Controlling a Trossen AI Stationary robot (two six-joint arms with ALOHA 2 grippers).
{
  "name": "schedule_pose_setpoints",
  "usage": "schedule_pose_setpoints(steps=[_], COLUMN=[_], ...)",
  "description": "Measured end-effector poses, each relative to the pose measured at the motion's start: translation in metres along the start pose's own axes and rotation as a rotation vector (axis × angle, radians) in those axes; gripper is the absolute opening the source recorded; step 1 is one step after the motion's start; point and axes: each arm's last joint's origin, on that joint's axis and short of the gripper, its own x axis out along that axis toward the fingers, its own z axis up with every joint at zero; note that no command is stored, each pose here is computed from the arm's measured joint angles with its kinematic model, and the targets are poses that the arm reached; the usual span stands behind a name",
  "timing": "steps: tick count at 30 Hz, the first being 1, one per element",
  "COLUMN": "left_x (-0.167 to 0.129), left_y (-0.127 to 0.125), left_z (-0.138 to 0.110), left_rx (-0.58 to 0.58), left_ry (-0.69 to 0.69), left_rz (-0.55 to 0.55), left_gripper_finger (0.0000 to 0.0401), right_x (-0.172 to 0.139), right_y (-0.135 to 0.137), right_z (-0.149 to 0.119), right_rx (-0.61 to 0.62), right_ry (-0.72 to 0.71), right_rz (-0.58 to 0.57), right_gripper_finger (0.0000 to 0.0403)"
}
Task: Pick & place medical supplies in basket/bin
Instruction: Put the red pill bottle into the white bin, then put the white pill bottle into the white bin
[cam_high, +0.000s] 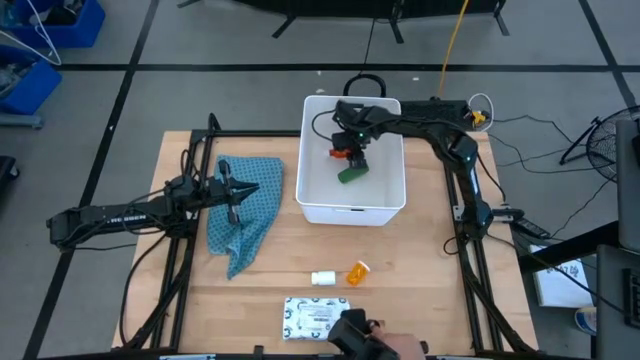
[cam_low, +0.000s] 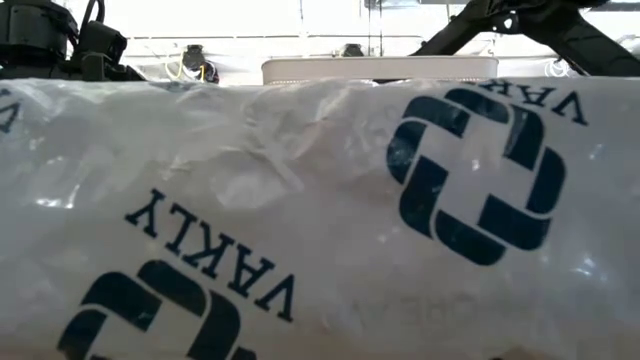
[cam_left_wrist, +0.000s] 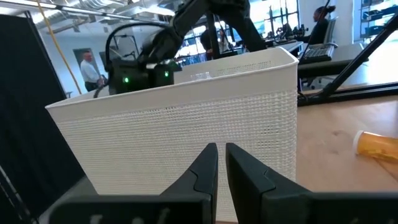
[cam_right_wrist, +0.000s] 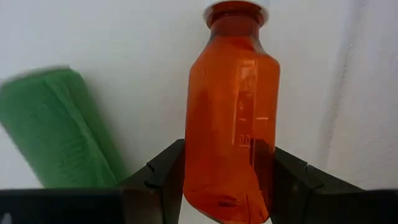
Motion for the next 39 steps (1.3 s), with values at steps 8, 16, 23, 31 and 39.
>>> schedule_pose_setpoints(steps=[8, 16, 23, 31, 39], left_x=[0.000, 0.000, 0.000, 0.000, 0.000], left_y=[0.000, 0.000, 0.000, 0.000, 0.000], left_z=[0.000, 0.000, 0.000, 0.000, 0.000], left_rx=[0.000, -0.004, -0.004, 0.000, 0.056], left_ry=[0.000, -0.001, -0.001, -0.001, -0.001], left_rz=[0.000, -0.002, -0.003, -0.002, -0.001], left_gripper_finger=[0.0037, 0.0037, 0.0037, 0.0037, 0.0037], right_x=[-0.001, -0.017, -0.066, -0.194, -0.298], right_y=[-0.002, -0.005, 0.000, 0.051, 0.119], right_z=[0.002, 0.003, 0.009, 0.020, -0.015], right_rx=[0.013, 0.016, 0.057, -0.026, -0.197], right_ry=[-0.010, 0.002, -0.042, -0.468, -0.912], right_rz=[-0.036, -0.125, -0.250, -0.222, -0.012], right_gripper_finger=[0.0204, 0.0260, 0.0273, 0.0218, 0.0034])
